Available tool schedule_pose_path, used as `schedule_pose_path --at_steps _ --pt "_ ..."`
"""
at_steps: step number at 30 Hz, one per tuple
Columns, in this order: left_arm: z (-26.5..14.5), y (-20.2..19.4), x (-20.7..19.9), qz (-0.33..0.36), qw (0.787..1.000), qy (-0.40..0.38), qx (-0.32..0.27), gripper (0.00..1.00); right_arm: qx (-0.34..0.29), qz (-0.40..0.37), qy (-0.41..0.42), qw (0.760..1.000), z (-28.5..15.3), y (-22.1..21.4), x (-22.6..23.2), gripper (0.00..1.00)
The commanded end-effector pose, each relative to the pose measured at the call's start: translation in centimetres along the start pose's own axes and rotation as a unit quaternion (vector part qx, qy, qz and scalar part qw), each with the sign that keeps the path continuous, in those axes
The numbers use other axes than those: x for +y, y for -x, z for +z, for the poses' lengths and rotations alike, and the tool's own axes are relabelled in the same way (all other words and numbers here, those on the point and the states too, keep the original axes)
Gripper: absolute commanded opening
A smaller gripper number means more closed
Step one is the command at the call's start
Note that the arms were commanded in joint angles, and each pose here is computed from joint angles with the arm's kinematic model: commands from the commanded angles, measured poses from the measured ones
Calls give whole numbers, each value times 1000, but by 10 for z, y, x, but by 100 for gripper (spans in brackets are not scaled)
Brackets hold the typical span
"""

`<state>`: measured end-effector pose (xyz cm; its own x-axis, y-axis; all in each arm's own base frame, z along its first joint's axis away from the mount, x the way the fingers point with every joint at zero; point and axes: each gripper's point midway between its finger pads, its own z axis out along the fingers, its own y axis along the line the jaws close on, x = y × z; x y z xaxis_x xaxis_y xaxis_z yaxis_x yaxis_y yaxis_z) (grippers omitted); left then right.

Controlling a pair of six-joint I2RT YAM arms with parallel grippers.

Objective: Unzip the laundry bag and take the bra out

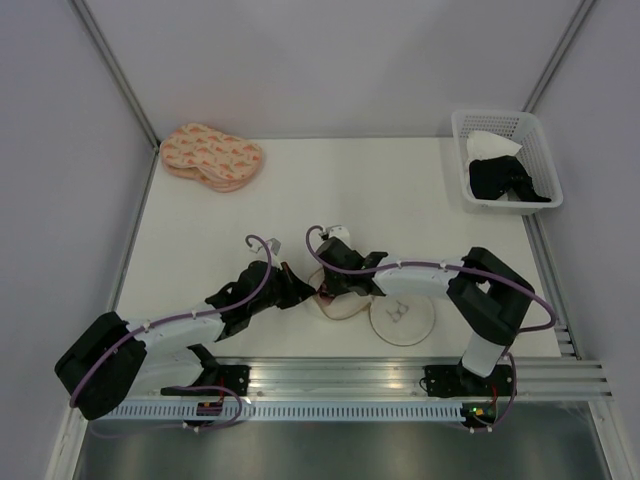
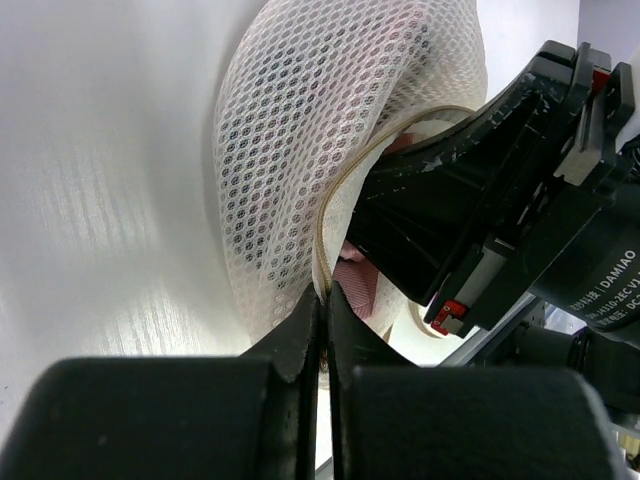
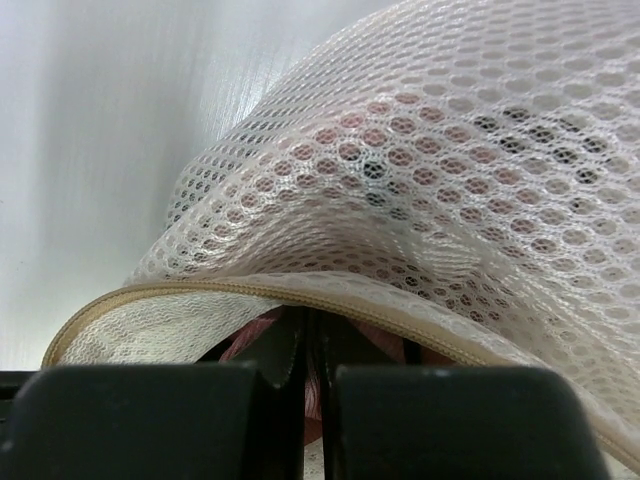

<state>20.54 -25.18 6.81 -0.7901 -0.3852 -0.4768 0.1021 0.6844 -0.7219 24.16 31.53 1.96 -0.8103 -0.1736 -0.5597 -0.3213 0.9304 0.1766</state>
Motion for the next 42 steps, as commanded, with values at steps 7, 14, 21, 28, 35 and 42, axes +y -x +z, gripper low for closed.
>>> schedule_pose_path --at_steps 7,14,21,28,35,42 --pt "-2 6 -7 -8 1000 -11 -14 2 20 -27 60 998 -57 -7 6 1" --pt "0 12 -13 -2 1000 -10 -19 2 93 -80 291 949 -128 -36 66 0" --pt "4 12 -13 -2 1000 -5 -15 2 116 -116 457 874 -183 -60 94 0" --pt "5 11 -11 -4 1000 -2 -14 2 20 -150 589 794 -262 -29 120 0" --pt "5 9 -10 -7 1000 -2 -12 2 -97 -68 344 931 -200 54 89 0" --pt "2 8 -11 -7 1000 -8 -10 2 -273 51 70 958 -193 142 0 0"
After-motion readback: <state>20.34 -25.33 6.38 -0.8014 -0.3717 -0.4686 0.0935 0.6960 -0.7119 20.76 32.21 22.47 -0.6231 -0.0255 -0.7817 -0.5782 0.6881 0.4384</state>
